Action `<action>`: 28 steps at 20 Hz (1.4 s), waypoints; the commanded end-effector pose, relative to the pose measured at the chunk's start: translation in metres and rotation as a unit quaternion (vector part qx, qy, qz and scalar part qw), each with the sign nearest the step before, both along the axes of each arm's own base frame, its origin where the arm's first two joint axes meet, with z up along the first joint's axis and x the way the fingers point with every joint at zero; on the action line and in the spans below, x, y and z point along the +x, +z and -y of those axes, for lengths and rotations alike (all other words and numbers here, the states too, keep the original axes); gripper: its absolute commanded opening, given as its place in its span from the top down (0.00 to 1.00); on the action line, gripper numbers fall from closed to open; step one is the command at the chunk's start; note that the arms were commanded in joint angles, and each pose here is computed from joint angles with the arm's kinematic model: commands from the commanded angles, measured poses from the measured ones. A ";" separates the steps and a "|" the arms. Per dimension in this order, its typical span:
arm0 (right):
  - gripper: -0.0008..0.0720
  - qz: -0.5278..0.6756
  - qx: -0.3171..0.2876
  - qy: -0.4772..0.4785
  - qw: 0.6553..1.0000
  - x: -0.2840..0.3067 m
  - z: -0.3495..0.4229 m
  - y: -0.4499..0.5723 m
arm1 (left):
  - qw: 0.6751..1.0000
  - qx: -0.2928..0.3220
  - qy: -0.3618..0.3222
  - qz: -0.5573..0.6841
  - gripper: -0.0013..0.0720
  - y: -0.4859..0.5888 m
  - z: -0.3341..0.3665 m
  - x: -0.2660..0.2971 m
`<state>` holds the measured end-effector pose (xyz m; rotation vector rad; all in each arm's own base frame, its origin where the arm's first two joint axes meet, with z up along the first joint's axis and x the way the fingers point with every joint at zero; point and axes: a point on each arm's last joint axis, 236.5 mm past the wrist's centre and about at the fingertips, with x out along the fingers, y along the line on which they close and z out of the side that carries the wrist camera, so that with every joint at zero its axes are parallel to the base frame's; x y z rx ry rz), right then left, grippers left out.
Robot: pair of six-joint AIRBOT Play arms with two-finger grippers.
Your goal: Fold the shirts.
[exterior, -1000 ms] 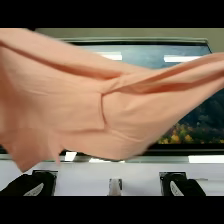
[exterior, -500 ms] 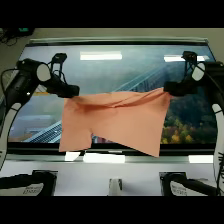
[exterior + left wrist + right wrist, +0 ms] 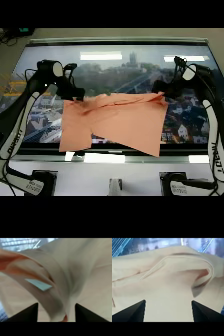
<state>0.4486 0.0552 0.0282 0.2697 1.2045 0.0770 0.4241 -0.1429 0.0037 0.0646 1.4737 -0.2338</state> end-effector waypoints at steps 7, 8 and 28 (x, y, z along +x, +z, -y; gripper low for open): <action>0.26 -0.229 0.085 -0.049 0.969 -0.143 0.090 -0.019 | 0.976 -0.104 0.112 -0.153 0.07 0.010 -0.102 -0.066; 0.26 -0.221 0.099 -0.068 0.968 -0.153 0.090 -0.023 | 0.973 -0.107 0.117 -0.168 0.07 -0.005 -0.107 -0.079; 0.21 -0.290 0.155 -0.063 0.942 -0.239 0.047 -0.074 | 0.965 -0.160 0.146 -0.145 0.93 -0.122 -0.074 -0.075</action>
